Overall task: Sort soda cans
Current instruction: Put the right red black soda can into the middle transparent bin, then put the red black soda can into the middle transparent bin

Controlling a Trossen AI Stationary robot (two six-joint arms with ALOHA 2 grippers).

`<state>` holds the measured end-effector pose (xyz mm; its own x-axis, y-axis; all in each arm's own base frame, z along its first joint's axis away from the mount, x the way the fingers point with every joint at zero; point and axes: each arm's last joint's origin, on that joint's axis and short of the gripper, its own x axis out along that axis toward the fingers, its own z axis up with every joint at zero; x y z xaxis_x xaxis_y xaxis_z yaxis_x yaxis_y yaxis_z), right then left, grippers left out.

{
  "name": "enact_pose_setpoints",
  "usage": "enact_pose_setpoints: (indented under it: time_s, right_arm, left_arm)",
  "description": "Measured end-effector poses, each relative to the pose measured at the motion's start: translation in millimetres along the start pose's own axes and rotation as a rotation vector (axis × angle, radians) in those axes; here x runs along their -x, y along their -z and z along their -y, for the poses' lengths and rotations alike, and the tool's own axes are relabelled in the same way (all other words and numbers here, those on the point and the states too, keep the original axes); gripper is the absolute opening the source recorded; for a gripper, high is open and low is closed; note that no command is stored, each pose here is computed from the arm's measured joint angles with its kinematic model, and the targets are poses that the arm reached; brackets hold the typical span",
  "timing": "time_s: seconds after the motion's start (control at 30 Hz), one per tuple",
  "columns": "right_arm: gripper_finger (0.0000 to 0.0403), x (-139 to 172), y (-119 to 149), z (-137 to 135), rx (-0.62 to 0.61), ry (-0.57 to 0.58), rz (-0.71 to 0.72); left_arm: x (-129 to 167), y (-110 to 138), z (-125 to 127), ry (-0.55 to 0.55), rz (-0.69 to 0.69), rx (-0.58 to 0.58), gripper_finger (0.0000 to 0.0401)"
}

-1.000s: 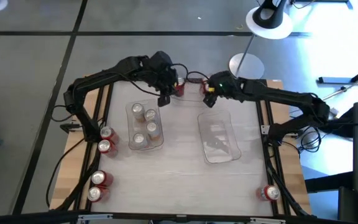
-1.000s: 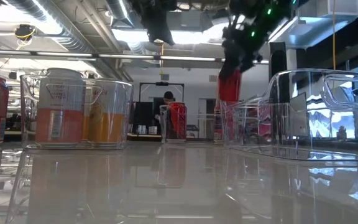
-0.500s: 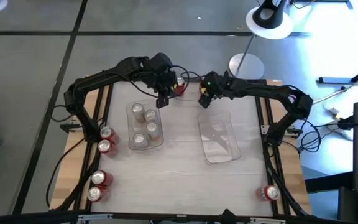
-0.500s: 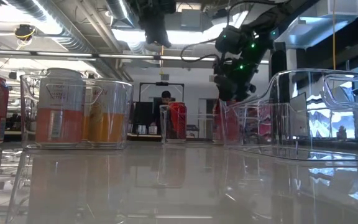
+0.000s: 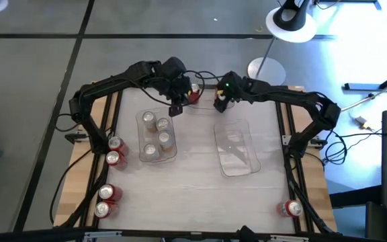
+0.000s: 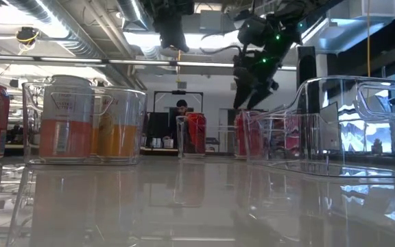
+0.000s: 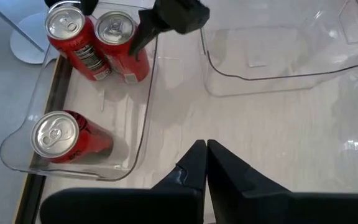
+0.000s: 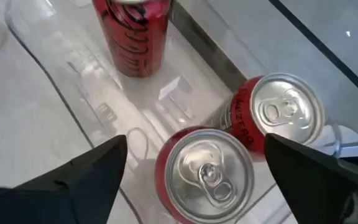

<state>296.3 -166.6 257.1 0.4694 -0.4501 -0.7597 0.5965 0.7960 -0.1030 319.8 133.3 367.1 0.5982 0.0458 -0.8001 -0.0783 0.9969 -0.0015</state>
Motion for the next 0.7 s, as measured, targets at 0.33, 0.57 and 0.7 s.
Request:
enact_pose_setpoints:
  time_s: [0.33,0.57,0.7]
  right_arm:
    - [0.0374,61.2,-24.0,-11.5,0.042,-0.089,0.024]
    - [0.0374,120.8,-8.7,-71.8,0.219,-0.263,0.12]
    - [0.0374,140.5,13.7,-109.9,0.336,-0.342,0.131]
  left_arm:
    - [-0.3,-1.1,2.0,0.0,0.005,-0.047,0.0059]
    - [-3.0,1.1,22.6,0.065,-0.062,0.033,0.0201]
    - [-5.4,5.4,53.0,0.138,-0.161,0.013,0.0259]
